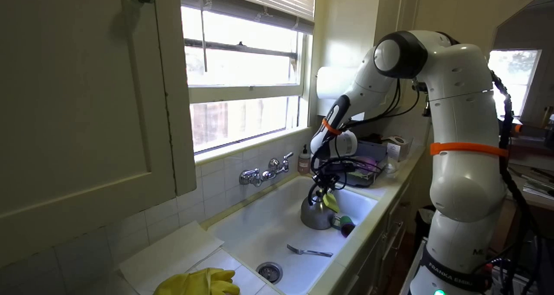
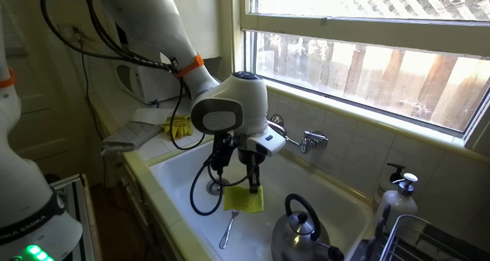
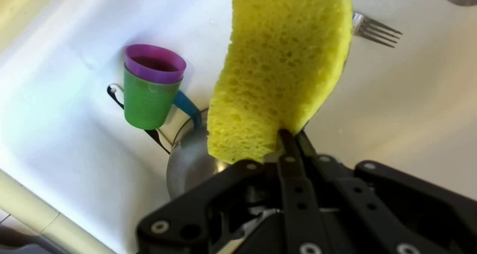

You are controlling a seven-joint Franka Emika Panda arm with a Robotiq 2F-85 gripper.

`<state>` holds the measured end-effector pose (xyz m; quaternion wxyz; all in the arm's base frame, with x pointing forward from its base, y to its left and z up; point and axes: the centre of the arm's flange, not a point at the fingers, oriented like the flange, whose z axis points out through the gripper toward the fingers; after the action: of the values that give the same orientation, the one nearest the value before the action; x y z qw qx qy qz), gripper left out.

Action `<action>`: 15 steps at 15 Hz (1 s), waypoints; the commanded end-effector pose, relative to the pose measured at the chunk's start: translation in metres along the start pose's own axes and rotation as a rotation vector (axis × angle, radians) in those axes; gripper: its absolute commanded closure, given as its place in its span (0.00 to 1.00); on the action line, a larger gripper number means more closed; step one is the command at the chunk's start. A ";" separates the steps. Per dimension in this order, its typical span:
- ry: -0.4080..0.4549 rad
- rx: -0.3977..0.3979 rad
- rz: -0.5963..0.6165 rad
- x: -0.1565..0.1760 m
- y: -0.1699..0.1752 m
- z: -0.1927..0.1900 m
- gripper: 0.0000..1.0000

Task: Pick up the sponge in the sink and place it on the drying rack

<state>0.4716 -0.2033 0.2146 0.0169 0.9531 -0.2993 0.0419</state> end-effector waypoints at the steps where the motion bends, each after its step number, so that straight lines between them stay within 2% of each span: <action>1: 0.047 0.016 0.071 0.014 0.033 -0.023 0.99; 7: 0.161 0.045 0.231 0.040 0.094 -0.069 0.99; 12: 0.346 0.107 0.387 0.068 0.133 -0.105 0.99; 15: 0.442 0.117 0.469 0.087 0.147 -0.123 0.99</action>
<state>0.4441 -0.3458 0.3358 0.0139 0.8518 -0.4714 0.2281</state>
